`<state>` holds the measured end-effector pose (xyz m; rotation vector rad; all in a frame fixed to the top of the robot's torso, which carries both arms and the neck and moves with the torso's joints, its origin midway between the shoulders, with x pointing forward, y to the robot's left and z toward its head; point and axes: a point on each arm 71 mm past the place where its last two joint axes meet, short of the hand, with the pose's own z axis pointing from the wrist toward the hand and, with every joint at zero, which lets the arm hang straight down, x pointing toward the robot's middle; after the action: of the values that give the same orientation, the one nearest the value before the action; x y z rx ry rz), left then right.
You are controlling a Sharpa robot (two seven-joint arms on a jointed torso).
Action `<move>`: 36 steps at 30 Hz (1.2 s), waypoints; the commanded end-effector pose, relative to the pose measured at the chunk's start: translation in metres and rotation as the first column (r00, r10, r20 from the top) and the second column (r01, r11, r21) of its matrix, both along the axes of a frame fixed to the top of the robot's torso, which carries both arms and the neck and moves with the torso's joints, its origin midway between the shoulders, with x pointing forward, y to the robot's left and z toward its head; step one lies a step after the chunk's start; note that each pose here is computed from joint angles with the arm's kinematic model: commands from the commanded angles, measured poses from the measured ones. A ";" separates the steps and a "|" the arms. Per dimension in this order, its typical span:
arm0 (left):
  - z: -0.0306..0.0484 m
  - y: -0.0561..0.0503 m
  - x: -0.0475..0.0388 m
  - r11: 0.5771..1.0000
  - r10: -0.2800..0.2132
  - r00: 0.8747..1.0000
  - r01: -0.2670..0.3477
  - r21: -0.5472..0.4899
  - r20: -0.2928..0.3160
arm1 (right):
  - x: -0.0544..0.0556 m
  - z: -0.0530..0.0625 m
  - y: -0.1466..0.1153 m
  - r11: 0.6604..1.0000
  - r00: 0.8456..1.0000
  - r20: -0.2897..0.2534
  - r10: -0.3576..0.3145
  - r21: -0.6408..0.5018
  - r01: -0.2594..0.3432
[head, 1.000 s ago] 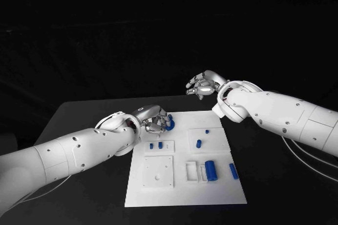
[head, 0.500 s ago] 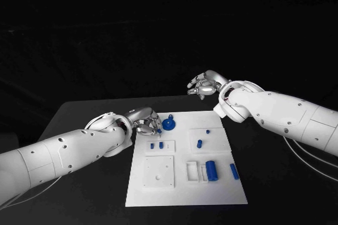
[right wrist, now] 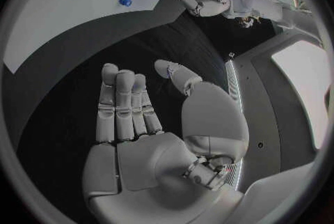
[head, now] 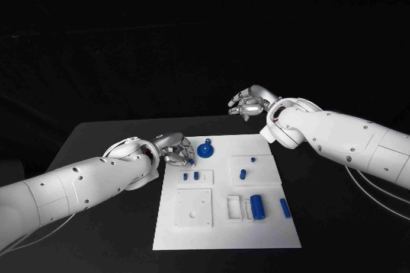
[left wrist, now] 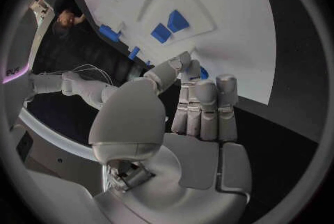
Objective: Assemble the parts on the task board
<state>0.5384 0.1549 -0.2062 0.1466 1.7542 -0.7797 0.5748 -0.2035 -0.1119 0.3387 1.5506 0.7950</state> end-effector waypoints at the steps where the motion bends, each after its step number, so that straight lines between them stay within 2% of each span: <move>1: -0.0029 -0.002 -0.0002 1.000 -0.009 1.000 0.009 0.023 -0.007 | 0.000 0.000 0.001 1.000 1.000 0.000 0.012 0.000 -0.012; 21: -0.0092 -0.005 0.0005 0.999 -0.008 0.999 0.009 0.045 -0.036 | -0.001 0.000 0.001 1.000 1.000 0.000 0.012 0.001 -0.012; 36: -0.0100 -0.015 -0.0030 0.998 -0.018 0.999 0.020 0.052 -0.037 | -0.001 0.000 0.001 1.000 1.000 0.000 0.012 0.001 -0.012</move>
<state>0.5390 0.1454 -0.2121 0.1643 1.7873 -0.7537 0.5746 -0.2036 -0.1118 0.3386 1.5506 0.7959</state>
